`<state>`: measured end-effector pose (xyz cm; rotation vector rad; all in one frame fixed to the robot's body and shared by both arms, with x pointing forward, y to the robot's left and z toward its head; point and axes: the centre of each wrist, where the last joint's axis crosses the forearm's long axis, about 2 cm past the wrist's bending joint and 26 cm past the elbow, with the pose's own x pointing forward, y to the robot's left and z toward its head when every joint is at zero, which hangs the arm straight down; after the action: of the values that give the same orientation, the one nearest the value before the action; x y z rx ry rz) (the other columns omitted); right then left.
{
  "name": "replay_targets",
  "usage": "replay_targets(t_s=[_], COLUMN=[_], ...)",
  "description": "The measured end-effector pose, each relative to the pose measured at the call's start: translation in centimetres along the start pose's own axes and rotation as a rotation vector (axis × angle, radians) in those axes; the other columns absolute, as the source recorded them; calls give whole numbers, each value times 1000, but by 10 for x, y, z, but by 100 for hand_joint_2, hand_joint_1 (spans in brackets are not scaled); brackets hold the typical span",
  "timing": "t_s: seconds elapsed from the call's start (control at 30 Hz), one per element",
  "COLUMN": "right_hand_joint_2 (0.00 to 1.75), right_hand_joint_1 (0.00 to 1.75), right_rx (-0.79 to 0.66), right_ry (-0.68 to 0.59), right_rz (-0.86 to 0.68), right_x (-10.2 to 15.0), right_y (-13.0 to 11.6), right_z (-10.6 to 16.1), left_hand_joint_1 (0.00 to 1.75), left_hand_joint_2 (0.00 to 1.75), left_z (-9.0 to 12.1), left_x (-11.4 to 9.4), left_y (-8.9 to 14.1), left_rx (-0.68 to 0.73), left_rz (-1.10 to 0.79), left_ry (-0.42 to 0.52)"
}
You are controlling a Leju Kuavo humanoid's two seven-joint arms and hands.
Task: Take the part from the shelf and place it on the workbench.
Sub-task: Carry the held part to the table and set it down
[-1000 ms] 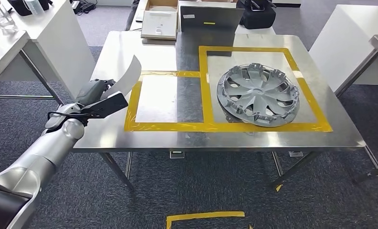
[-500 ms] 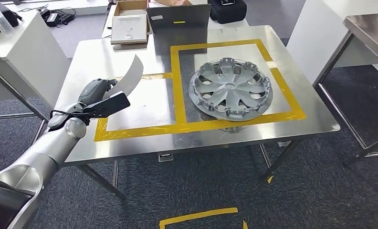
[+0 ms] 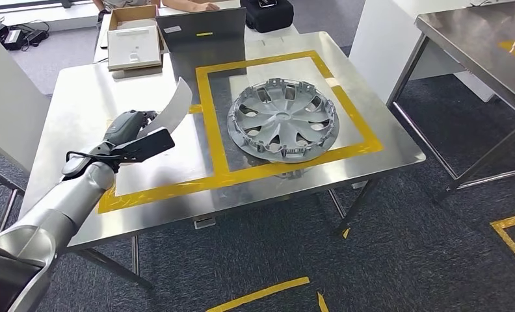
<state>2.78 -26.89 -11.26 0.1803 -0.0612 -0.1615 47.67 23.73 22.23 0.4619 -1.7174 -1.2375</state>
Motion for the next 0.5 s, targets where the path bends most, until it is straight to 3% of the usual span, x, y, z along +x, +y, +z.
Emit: replay_targets(t_s=[0.37, 0.5], right_hand_joint_2=[175, 175], right_hand_joint_1=[0, 0], right_rx=[-8, -7], right_ry=[-9, -12], right_rz=[0, 2], right_x=[6, 5], right_y=[-2, -1], right_z=[0, 0], left_hand_joint_1=[175, 175], left_hand_joint_2=[175, 175], left_z=[4, 6], left_x=[-5, -9], left_y=[-1, 1], left_rx=[-14, -26], left_rz=[-8, -45], left_ry=[22, 89])
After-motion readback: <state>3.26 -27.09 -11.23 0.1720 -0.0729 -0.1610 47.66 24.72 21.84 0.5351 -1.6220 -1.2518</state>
